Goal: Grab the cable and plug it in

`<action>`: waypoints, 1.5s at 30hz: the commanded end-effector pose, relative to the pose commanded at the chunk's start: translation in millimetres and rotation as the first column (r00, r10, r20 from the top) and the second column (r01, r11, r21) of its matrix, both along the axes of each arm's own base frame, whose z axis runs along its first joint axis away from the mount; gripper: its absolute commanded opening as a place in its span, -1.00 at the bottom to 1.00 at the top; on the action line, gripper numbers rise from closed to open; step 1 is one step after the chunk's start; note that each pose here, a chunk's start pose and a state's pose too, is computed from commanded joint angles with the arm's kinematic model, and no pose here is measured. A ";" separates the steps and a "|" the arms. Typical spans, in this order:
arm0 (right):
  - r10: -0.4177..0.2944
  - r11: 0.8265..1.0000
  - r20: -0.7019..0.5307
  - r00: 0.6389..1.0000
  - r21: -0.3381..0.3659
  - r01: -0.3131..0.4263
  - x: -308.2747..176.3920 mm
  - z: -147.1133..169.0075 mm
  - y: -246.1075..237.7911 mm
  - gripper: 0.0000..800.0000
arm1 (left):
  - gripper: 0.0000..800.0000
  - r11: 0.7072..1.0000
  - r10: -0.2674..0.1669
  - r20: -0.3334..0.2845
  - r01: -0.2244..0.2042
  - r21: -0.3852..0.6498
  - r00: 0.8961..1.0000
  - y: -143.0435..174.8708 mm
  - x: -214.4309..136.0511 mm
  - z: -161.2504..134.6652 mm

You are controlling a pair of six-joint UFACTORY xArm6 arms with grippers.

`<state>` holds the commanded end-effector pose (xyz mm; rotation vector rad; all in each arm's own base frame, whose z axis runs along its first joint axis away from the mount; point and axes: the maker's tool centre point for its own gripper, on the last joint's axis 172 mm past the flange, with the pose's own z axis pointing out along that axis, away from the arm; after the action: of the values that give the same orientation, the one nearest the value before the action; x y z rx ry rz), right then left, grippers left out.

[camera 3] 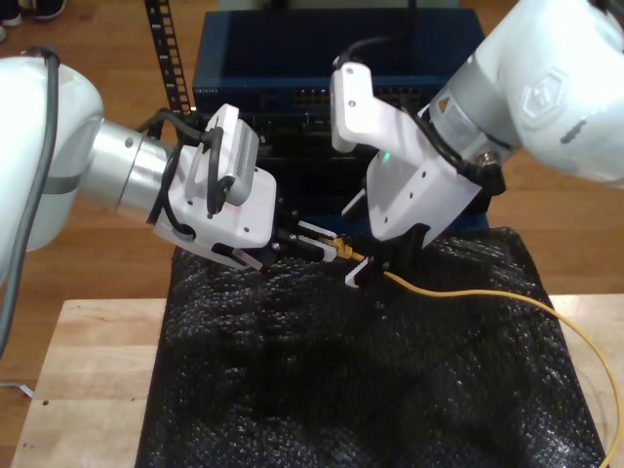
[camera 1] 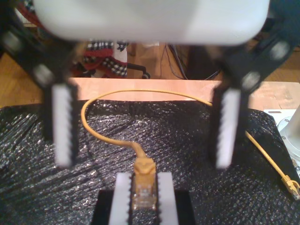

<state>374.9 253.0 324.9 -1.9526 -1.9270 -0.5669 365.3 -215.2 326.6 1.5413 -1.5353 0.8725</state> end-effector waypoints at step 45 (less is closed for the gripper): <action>0.108 0.987 0.417 0.903 0.061 -0.146 -6.1 111.6 5.8 0.98 | -0.99 0.908 -0.126 -0.400 -0.057 -0.415 0.908 49.0 -21.7 61.9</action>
<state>368.8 258.8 436.5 -1.7348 -2.2071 -1.0828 343.6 -166.2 388.5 1.2726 -0.9825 0.7302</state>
